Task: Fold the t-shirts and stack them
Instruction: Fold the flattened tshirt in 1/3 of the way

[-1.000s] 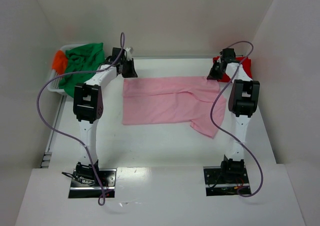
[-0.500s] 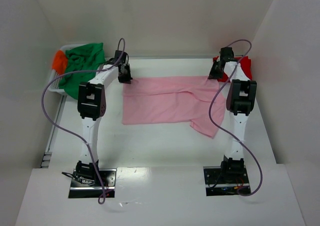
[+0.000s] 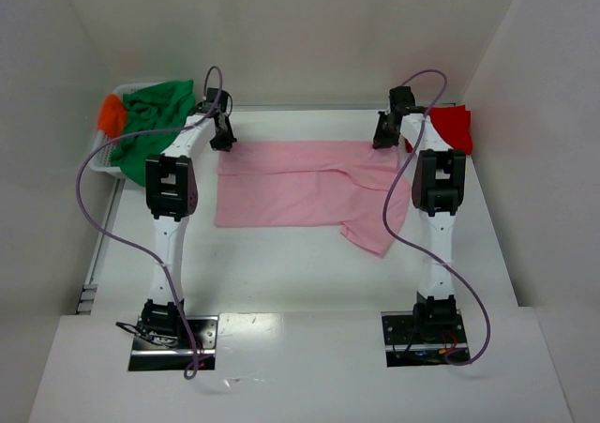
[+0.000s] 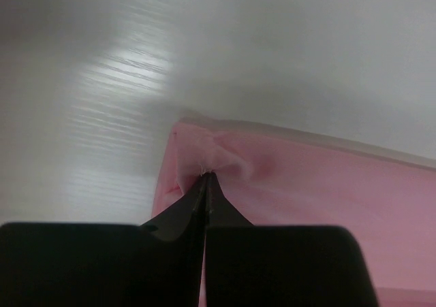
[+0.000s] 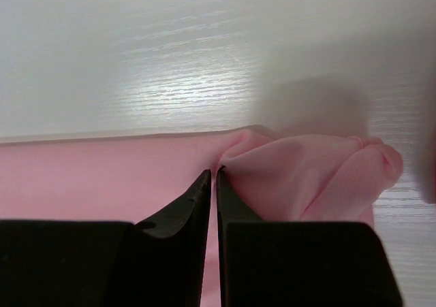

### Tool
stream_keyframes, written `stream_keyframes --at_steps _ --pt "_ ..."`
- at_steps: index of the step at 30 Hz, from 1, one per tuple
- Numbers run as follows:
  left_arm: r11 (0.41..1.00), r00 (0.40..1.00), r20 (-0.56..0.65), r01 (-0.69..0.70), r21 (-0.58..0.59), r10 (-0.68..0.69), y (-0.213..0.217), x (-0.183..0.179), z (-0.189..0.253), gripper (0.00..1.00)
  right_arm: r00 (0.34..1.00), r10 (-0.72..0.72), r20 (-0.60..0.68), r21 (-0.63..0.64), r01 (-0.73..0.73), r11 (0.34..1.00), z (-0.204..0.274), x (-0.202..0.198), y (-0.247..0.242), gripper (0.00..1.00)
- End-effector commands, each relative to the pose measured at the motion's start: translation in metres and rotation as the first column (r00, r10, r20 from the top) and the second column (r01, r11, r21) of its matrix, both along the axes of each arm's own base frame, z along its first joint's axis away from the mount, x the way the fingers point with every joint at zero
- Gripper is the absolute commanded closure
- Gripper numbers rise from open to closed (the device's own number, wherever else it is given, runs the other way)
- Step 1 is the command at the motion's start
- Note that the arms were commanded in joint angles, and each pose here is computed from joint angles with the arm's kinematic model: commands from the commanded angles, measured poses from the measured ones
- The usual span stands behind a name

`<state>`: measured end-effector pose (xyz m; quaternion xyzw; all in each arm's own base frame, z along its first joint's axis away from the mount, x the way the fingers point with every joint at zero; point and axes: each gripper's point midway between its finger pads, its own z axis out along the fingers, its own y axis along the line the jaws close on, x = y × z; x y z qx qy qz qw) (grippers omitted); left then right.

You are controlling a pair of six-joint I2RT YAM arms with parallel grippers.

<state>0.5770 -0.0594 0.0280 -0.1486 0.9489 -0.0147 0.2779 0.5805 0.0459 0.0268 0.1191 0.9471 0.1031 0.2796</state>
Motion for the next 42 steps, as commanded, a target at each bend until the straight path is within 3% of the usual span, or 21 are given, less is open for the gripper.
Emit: stream_keyframes --at_steps 1,15,23,25,29,31,34,35,36,37,39,41,42 --pt "0.996 0.997 -0.004 -0.076 0.055 0.077 0.043 0.009 -0.002 1.00 0.999 0.009 0.045 0.010 -0.009 1.000 0.020 0.009 0.013 0.88" --pt "0.996 0.997 0.001 -0.075 0.045 0.075 0.062 0.017 -0.005 1.00 0.994 -0.094 0.053 -0.201 0.103 0.974 0.014 0.011 -0.030 0.88" --pt "0.999 0.999 0.024 -0.040 0.004 0.040 0.053 0.025 0.002 0.98 0.987 -0.042 0.156 -0.074 0.054 0.996 0.055 0.039 -0.005 0.87" --pt "0.999 0.998 0.065 0.017 -0.038 -0.014 0.042 0.031 0.022 0.91 0.982 -0.023 0.189 -0.046 0.033 0.998 0.074 0.043 0.001 0.87" --pt "0.994 0.974 0.206 0.106 -0.035 -0.097 0.022 0.042 0.091 0.53 0.949 -0.012 0.314 -0.006 0.015 1.000 0.139 0.048 0.008 0.79" --pt "0.988 0.952 0.272 0.152 -0.019 -0.141 0.008 0.039 0.132 0.38 0.927 0.001 0.375 -0.004 0.001 1.000 0.180 0.042 0.009 0.59" --pt "0.982 0.931 0.320 0.189 -0.015 -0.174 -0.004 0.028 0.168 0.30 0.923 0.020 0.383 0.000 -0.022 1.000 0.198 0.020 0.012 0.39" --pt "0.979 0.928 0.322 0.204 -0.015 -0.188 -0.006 0.023 0.173 0.28 0.947 0.021 0.321 -0.001 -0.022 1.000 0.172 0.005 0.011 0.34" --pt "0.979 0.928 0.320 0.204 -0.015 -0.188 -0.005 0.018 0.177 0.26 0.929 0.021 0.370 0.000 -0.022 1.000 0.197 0.004 0.011 0.31" --pt "0.975 0.928 0.313 0.223 -0.025 -0.204 -0.012 0.010 0.178 0.24 0.956 0.014 0.294 0.005 -0.017 1.000 0.166 -0.015 0.011 0.29" --pt "0.972 0.921 0.328 0.234 -0.032 -0.211 -0.013 -0.008 0.197 0.18 0.970 -0.009 0.245 0.026 0.003 1.000 0.155 -0.050 0.010 0.23" --pt "0.972 0.953 0.233 0.218 -0.086 -0.193 -0.015 -0.043 0.163 0.13 0.976 -0.050 0.212 0.050 0.040 0.998 0.147 -0.082 0.009 0.20" --pt "0.970 0.945 0.266 0.222 -0.098 -0.190 -0.017 -0.053 0.177 0.11 0.977 -0.063 0.204 0.061 0.051 0.997 0.145 -0.092 0.009 0.19"
